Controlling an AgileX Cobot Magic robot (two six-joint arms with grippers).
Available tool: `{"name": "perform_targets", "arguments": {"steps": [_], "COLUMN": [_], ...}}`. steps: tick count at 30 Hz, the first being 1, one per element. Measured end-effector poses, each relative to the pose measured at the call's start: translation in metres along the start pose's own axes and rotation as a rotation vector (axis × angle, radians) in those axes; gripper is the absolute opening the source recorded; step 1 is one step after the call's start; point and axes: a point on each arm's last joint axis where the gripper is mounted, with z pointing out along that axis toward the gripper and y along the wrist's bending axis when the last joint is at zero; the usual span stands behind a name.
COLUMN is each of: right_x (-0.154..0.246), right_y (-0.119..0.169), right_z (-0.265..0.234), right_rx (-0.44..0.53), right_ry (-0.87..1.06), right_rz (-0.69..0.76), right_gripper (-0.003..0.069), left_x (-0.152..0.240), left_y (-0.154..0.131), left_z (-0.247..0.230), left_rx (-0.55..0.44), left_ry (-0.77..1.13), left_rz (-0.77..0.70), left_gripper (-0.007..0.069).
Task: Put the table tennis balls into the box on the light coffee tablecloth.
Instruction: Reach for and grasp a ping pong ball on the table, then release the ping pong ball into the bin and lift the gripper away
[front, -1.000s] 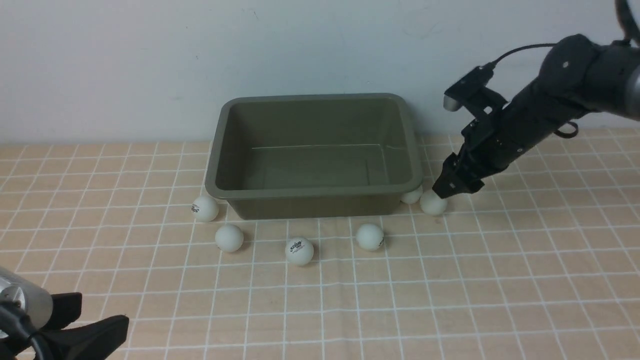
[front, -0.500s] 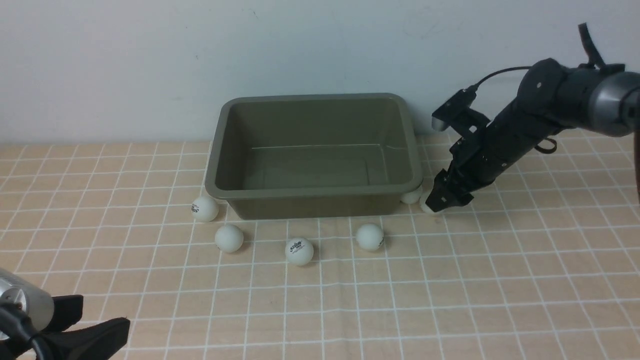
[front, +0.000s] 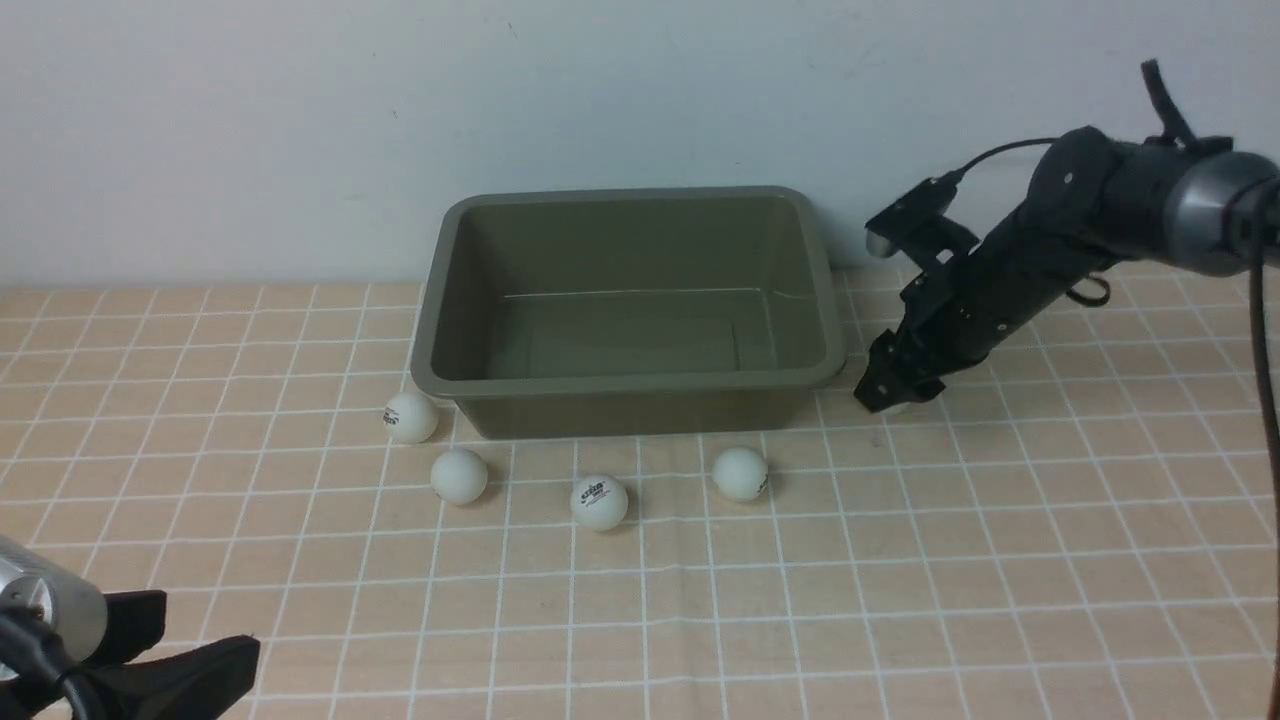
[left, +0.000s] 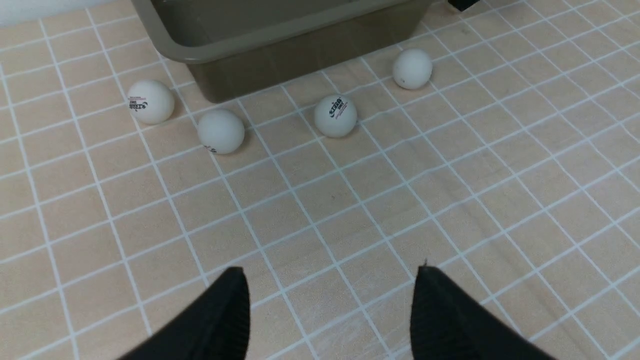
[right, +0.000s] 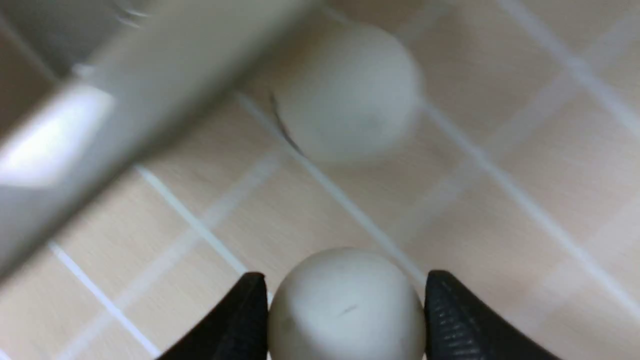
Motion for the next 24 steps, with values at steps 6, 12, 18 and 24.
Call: {"name": "perform_targets", "arguments": {"steps": [6, 12, 18, 24], "right_x": [-0.022, -0.072, -0.092, -0.095], "right_y": [-0.024, 0.019, 0.058, 0.049], "right_z": [-0.085, -0.105, -0.065, -0.04], "right_rx": [0.073, -0.132, -0.219, -0.137], "right_ry": [-0.109, -0.358, -0.358, -0.376], "right_rz": [0.072, -0.005, -0.138, -0.102], "right_gripper": [0.0365, 0.0365, 0.0365, 0.0521], "left_x": [0.0, 0.0, 0.0, 0.002], "left_y": [0.0, 0.0, 0.0, -0.002], "left_z": [0.0, 0.0, 0.0, 0.0], "left_rx": [0.0, 0.0, 0.002, 0.024], "left_ry": [0.0, 0.0, 0.002, 0.027], "left_rz": [0.0, 0.0, 0.0, 0.0], "left_gripper": [0.0363, 0.0363, 0.0363, 0.0363]}}
